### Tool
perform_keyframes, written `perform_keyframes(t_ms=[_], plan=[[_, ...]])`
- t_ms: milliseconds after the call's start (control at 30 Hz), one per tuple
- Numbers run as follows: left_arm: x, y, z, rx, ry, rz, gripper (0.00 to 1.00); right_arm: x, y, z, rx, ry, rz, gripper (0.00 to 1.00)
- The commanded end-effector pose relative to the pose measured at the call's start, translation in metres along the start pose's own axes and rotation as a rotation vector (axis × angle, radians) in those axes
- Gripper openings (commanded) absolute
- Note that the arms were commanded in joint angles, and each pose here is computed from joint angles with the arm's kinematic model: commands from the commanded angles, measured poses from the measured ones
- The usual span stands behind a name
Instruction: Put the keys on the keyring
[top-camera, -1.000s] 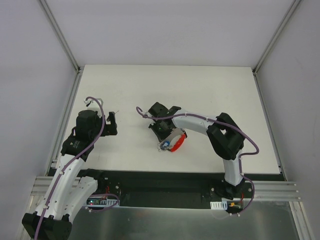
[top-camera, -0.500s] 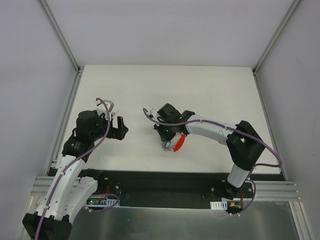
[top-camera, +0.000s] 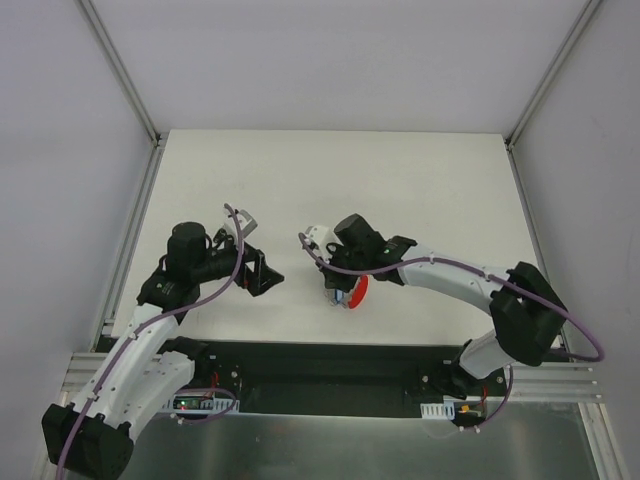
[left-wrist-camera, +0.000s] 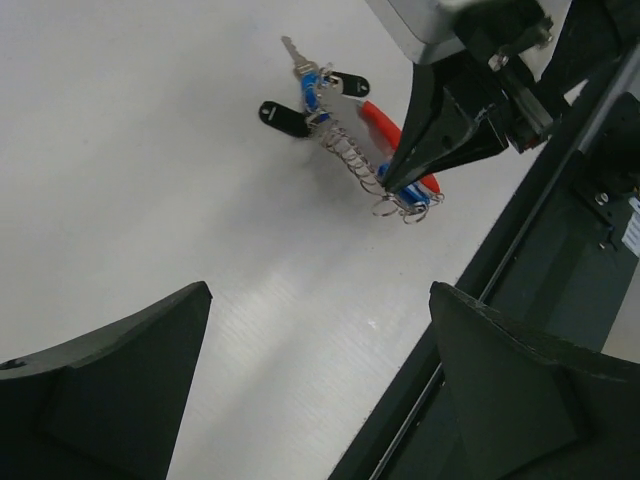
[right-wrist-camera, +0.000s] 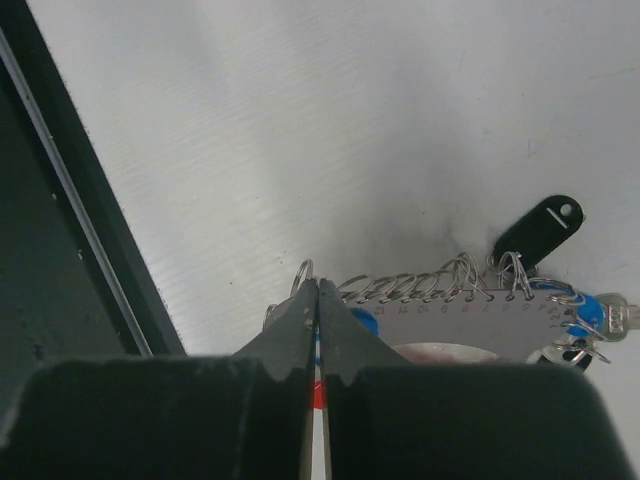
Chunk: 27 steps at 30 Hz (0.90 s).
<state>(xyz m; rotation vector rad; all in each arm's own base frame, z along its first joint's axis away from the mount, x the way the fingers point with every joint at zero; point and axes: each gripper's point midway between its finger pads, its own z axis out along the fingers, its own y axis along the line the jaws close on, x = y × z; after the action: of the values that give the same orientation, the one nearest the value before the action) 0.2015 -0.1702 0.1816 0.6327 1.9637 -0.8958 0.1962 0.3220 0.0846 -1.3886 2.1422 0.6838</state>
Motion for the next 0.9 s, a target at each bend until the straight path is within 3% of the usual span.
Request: perform_keyframes(t_ms=[0,367,433,600,867], plan=[[-0.011,-0.031,0.007,0.159,-0.064,0.148,0.89,-0.045,0.016,-0.041,-0.035,-0.210,-0.155,0.01],[-0.043,-0.079,0.032,0.351,-0.170,0.307,0.69,-0.058,0.039,-0.114,-0.027,-0.342,-0.299,0.01],[-0.047,-0.084,0.035,0.390,-0.166,0.281,0.67,-0.058,0.040,-0.120,-0.022,-0.352,-0.309,0.01],[-0.064,-0.094,0.042,0.437,-0.187,0.271,0.44,-0.057,0.039,-0.131,0.013,-0.371,-0.313,0.02],[-0.065,-0.107,0.064,0.377,-0.203,0.264,0.45,-0.062,0.034,-0.138,0.052,-0.393,-0.290,0.01]])
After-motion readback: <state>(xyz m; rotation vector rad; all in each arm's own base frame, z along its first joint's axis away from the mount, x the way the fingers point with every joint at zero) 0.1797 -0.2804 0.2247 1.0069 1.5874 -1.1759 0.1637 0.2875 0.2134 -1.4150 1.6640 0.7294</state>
